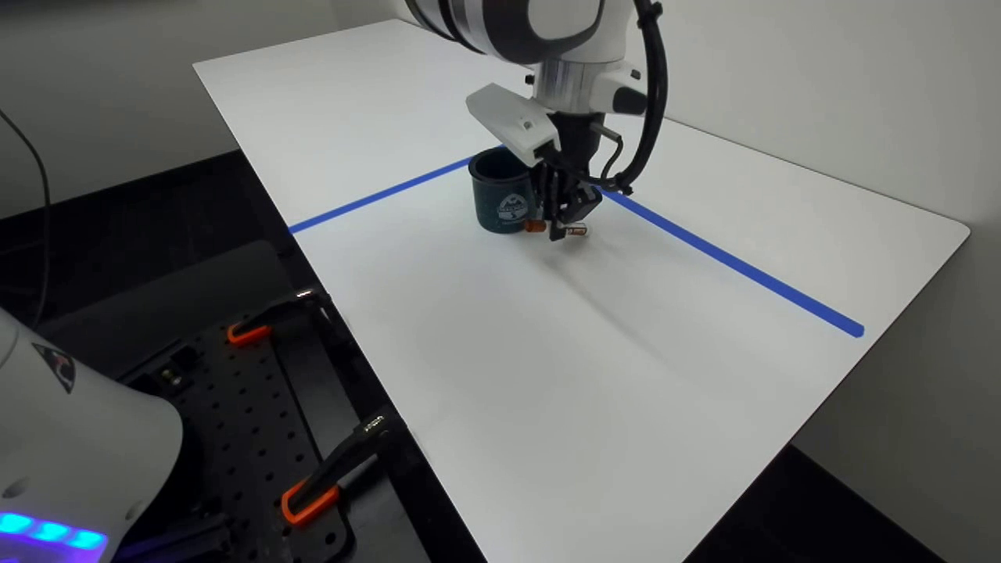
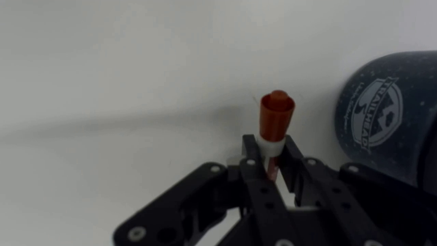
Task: Take the marker out of the mug and place it on the tabletop.
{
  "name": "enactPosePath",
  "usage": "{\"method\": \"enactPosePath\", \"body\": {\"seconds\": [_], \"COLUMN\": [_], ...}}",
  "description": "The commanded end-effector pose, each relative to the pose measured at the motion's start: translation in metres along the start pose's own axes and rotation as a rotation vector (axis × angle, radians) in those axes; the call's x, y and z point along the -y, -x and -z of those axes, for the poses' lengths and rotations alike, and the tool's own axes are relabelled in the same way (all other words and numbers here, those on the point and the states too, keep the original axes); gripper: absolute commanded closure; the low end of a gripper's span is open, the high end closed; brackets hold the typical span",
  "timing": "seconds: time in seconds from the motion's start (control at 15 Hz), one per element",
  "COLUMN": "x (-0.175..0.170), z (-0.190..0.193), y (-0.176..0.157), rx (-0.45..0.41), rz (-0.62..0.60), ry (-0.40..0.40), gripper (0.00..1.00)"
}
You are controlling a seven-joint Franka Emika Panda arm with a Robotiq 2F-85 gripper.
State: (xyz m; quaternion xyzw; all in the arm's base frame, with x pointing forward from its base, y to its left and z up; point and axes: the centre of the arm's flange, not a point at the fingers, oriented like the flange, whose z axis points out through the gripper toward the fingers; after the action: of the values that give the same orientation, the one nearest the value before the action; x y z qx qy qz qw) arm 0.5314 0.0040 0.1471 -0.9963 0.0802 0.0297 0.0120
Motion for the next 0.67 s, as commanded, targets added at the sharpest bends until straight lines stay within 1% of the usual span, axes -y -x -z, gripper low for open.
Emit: {"method": "enactPosePath", "body": {"seconds": [0.0,0.2,0.4,0.47,0.6], "x": [-0.004,-0.007,-0.010,-0.011,-0.014], "z": [-0.010,-0.012,-0.003,0.002,0.016], "y": [0.004,0.005,0.002,0.001,-0.002], "rx": [0.030,0.034,0.023,0.021,0.010], "rz": [0.019,0.015,0.005,0.005,-0.001], "ry": [-0.023,-0.019,-0.009,-0.001,0.008], "gripper": [0.49,0.26,0.04,0.01,0.00]}}
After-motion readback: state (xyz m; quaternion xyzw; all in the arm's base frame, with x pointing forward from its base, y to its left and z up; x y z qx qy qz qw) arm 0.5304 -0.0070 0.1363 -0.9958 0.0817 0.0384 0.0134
